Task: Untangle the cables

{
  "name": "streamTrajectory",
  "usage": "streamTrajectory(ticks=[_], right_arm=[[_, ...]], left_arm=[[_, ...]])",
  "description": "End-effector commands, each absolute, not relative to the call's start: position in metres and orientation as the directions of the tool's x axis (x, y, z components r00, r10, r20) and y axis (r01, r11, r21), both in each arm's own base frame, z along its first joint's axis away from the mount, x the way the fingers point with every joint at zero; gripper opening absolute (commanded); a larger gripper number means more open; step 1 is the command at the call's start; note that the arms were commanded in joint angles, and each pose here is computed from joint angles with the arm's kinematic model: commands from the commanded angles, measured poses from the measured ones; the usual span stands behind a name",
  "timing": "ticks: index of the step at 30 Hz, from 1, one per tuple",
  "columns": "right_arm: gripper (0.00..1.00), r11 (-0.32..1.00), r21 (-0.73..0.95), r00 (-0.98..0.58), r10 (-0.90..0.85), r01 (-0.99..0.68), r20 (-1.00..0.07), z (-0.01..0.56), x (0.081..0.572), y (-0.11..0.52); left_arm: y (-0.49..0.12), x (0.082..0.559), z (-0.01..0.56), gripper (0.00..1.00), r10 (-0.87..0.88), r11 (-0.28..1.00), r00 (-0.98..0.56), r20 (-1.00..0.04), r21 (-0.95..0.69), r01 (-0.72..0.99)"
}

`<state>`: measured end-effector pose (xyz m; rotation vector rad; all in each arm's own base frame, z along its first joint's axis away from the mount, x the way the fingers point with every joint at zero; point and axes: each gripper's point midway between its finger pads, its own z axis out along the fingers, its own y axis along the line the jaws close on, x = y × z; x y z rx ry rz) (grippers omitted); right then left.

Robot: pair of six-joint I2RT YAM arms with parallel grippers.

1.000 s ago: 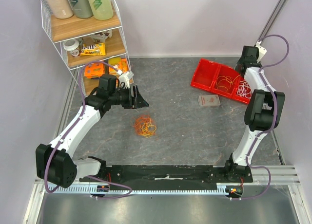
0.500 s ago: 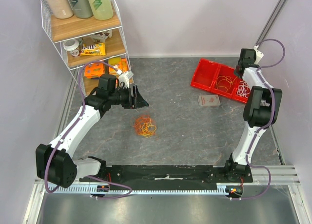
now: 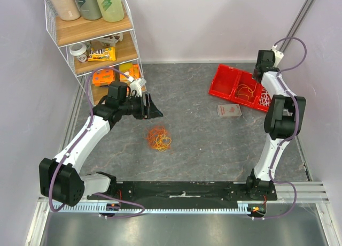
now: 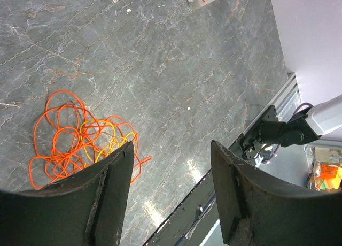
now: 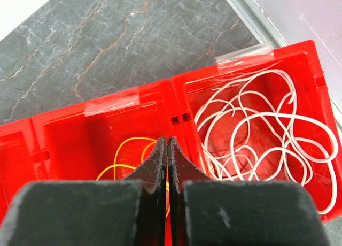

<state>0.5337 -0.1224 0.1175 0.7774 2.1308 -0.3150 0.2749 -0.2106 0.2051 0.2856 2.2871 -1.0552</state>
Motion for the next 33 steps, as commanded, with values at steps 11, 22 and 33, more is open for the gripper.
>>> streamTrajectory(ticks=[11,22,33], right_arm=[[0.16,0.832,0.044,-0.531,0.392,0.553,-0.751,0.090,0.532,-0.076],[0.67,0.926,0.168,-0.443,0.314,0.339,-0.840,0.196,0.479,0.028],[0.59,0.830,0.414,-0.660,0.075,-0.374,-0.747,0.109,0.290,0.314]], left_arm=[[-0.213,0.277,0.214,0.65,-0.074,0.637,-0.788,-0.611,-0.637,0.434],[-0.210,0.282,0.201,0.72,-0.068,0.664,-0.799,-0.598,-0.624,0.411],[-0.191,0.300,0.166,0.67,-0.080,0.769,-0.824,-0.561,-0.561,0.307]])
